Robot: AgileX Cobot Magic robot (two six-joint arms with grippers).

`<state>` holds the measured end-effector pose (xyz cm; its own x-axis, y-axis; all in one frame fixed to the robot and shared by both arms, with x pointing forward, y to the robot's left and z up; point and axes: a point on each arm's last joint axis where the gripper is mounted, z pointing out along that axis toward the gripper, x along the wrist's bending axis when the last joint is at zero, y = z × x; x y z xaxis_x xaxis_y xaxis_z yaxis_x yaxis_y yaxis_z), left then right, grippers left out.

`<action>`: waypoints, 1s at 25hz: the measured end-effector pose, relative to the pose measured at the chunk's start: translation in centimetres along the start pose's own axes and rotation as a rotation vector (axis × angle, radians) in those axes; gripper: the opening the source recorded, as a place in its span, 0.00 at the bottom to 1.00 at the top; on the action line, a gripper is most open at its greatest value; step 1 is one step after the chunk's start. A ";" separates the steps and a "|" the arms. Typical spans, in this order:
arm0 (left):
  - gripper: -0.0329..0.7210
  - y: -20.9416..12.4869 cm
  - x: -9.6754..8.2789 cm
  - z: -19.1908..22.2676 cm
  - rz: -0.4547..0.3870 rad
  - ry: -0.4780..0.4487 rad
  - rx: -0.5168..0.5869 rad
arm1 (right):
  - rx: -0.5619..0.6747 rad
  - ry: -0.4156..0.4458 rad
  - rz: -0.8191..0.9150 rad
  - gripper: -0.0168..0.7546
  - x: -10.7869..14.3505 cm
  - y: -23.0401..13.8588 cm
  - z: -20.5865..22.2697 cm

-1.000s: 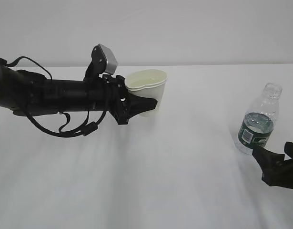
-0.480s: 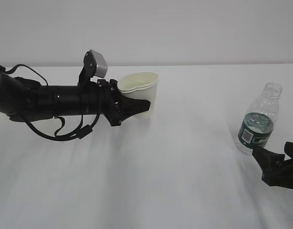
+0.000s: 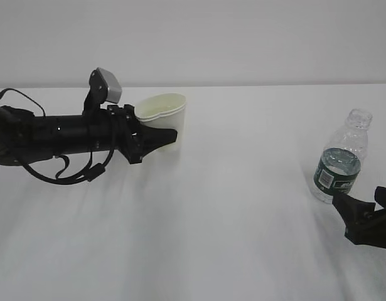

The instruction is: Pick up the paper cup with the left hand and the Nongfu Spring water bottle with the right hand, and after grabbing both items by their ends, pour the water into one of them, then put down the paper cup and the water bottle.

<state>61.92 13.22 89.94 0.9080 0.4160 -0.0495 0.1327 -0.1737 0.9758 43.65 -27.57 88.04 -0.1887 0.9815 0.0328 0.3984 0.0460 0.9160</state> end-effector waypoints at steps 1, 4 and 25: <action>0.57 -0.2 0.1 -0.2 -0.003 0.013 0.000 | 0.000 0.000 0.000 0.79 0.0 0.0 0.0; 0.57 -0.8 0.1 -0.8 -0.014 0.047 -0.011 | 0.000 0.000 0.000 0.79 0.0 0.0 0.0; 0.56 -4.2 0.0 -4.3 -0.094 0.267 -0.039 | 0.011 0.000 0.003 0.79 0.0 -0.2 0.1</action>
<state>59.69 17.79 86.76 0.7549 0.6501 -0.0872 0.1912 -0.0910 0.9773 43.63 -27.57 87.81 -0.1876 0.9816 0.0359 0.4091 0.0449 0.9114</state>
